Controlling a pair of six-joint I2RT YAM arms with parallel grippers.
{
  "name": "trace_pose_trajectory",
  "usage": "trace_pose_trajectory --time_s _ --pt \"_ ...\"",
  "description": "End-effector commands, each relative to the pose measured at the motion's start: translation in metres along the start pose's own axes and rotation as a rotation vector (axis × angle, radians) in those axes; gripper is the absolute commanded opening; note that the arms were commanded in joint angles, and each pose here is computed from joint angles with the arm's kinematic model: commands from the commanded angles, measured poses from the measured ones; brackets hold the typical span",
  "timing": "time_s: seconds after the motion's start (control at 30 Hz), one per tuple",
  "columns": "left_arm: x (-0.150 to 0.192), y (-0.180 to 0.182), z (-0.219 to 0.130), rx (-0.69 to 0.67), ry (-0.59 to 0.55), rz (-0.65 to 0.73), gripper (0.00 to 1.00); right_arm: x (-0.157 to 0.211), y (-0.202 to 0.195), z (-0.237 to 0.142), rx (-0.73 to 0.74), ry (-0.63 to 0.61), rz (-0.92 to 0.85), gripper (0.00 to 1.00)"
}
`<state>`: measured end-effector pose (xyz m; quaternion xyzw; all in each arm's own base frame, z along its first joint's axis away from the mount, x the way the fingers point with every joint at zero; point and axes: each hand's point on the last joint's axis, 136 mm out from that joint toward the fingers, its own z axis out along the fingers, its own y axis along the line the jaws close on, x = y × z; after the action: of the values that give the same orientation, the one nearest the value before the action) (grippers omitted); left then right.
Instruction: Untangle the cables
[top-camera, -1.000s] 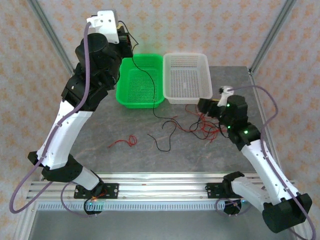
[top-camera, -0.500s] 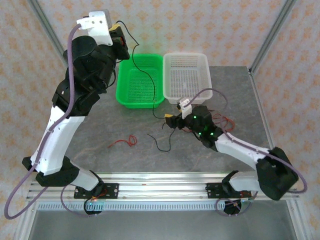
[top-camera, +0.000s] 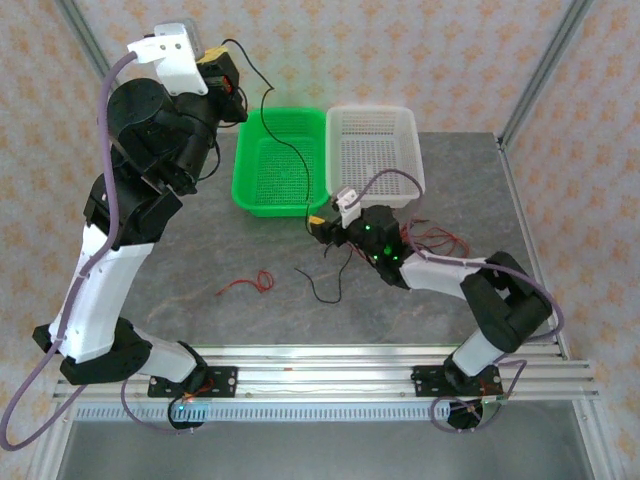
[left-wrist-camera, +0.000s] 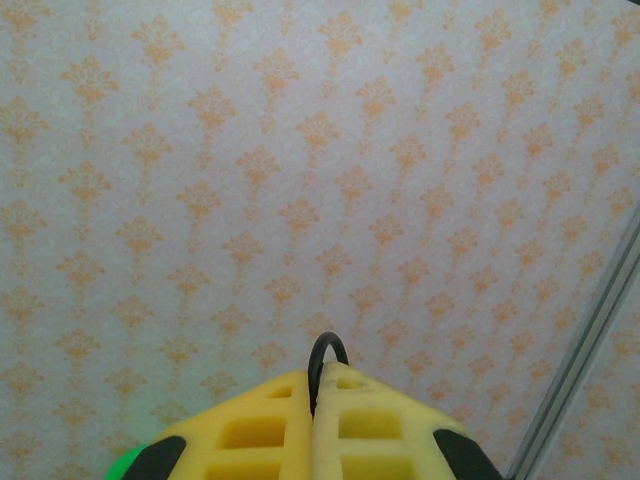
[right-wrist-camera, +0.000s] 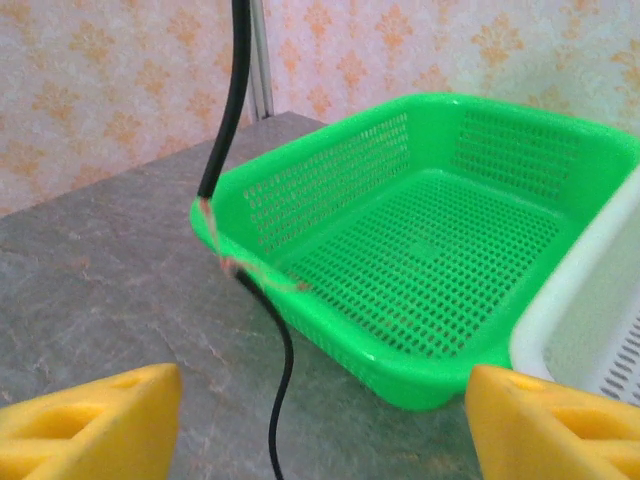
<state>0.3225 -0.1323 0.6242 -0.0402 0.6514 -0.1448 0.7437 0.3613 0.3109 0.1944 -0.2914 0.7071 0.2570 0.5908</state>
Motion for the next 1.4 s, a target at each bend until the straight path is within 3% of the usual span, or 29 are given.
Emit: trace_pose_trajectory --time_s 0.0,0.3,0.53,0.6,0.97,1.37 --pt "-0.017 -0.001 -0.011 0.037 -0.043 -0.043 0.00 -0.029 -0.002 0.014 0.014 -0.092 -0.002 0.73" --pt "-0.027 -0.002 -0.019 0.058 -0.061 -0.058 0.00 -0.017 -0.005 0.043 0.031 -0.069 0.061 0.61" --pt "-0.034 0.004 -0.025 0.037 -0.079 -0.060 0.00 -0.006 -0.015 0.044 0.091 -0.031 0.112 0.13" --pt "-0.037 0.012 -0.026 -0.003 -0.092 -0.049 0.00 -0.001 -0.017 0.037 0.107 -0.008 0.120 0.06" --pt "-0.058 0.036 -0.019 -0.196 -0.176 0.048 0.00 0.064 -0.028 -0.030 0.234 0.126 0.213 0.03" --pt "-0.057 0.043 -0.016 -0.256 -0.185 0.090 0.00 0.111 -0.042 -0.043 0.352 0.240 0.288 0.03"
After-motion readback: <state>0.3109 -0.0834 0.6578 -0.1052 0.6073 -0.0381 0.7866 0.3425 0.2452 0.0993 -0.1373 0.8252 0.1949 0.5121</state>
